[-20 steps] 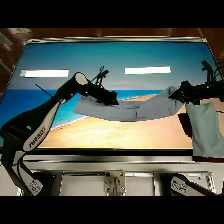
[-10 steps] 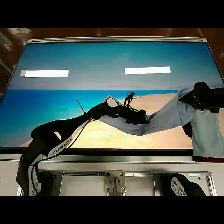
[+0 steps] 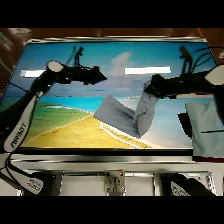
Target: Fold the shirts.
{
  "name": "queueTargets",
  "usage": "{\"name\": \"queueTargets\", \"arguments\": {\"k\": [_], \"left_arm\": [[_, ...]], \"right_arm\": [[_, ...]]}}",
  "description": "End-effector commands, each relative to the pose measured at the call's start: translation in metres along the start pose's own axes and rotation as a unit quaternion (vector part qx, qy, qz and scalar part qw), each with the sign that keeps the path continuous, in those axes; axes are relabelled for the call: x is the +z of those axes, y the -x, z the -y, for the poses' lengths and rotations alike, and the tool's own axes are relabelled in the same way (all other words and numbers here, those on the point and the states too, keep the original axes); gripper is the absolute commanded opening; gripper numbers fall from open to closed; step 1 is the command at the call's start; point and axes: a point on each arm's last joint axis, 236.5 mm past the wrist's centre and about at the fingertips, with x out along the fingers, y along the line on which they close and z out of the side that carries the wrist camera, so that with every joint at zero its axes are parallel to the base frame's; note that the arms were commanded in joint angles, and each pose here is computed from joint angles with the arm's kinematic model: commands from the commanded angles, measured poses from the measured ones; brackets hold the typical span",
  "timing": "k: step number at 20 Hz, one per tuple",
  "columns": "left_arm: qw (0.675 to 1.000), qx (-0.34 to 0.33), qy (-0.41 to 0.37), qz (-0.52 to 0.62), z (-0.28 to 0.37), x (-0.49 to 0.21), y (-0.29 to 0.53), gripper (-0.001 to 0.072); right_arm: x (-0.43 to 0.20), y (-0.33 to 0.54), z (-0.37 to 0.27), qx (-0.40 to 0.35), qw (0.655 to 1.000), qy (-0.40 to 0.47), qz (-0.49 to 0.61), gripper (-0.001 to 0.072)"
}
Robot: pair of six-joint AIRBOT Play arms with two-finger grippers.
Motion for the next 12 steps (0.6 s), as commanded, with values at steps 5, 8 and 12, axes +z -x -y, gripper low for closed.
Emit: {"name": "queueTargets", "arguments": {"k": [5, 8, 12], "left_arm": [[0.991, 0.075, -0.065, 0.089, 0.001, 0.046, 0.227, 0.0040], [0.989, 0.101, -0.085, 0.070, 0.008, 0.029, 0.246, 0.0040], [0.988, 0.105, -0.092, 0.059, 0.010, 0.024, 0.241, 0.0040]], "right_arm": [[-0.040, -0.238, -0.024, 0.052, 0.993, -0.102, -0.039, 0.0250], [-0.017, -0.253, -0.024, 0.087, 0.983, -0.164, 0.002, 0.0673], [-0.012, -0.193, 0.003, 0.063, 0.994, -0.077, -0.049, 0.0673]]}}
